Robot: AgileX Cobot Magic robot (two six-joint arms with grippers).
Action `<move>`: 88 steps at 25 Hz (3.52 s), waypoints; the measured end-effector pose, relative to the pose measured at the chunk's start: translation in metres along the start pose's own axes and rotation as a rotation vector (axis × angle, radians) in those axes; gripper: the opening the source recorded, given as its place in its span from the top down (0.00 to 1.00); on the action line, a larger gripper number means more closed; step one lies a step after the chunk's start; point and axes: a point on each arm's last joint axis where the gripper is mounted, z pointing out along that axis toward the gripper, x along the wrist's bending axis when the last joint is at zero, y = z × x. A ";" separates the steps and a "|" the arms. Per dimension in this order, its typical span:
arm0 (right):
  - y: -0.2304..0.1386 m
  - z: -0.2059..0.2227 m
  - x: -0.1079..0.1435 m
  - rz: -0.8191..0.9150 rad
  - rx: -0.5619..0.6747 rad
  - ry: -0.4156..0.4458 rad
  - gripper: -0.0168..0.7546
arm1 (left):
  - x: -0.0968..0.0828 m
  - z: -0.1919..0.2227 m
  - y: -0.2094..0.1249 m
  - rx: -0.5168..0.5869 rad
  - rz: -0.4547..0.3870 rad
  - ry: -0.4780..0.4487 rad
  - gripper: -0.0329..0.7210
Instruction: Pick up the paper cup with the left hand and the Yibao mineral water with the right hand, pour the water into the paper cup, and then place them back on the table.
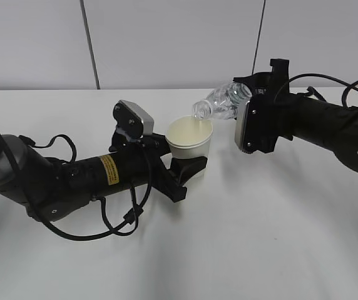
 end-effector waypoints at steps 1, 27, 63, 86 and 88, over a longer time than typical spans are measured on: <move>0.000 0.000 0.000 -0.005 -0.002 -0.004 0.33 | 0.000 0.000 0.000 0.000 0.000 0.000 0.37; 0.003 0.001 -0.004 -0.110 0.003 -0.043 0.33 | 0.000 0.000 0.000 0.004 0.001 -0.001 0.37; 0.002 0.001 -0.005 -0.134 0.019 -0.057 0.33 | 0.000 0.000 -0.002 0.016 0.001 0.001 0.37; 0.001 0.001 -0.005 -0.049 0.019 -0.058 0.33 | 0.000 0.000 -0.003 0.023 0.001 0.003 0.37; 0.001 0.001 -0.005 -0.027 0.019 -0.059 0.33 | 0.000 0.000 -0.003 0.023 0.001 0.003 0.37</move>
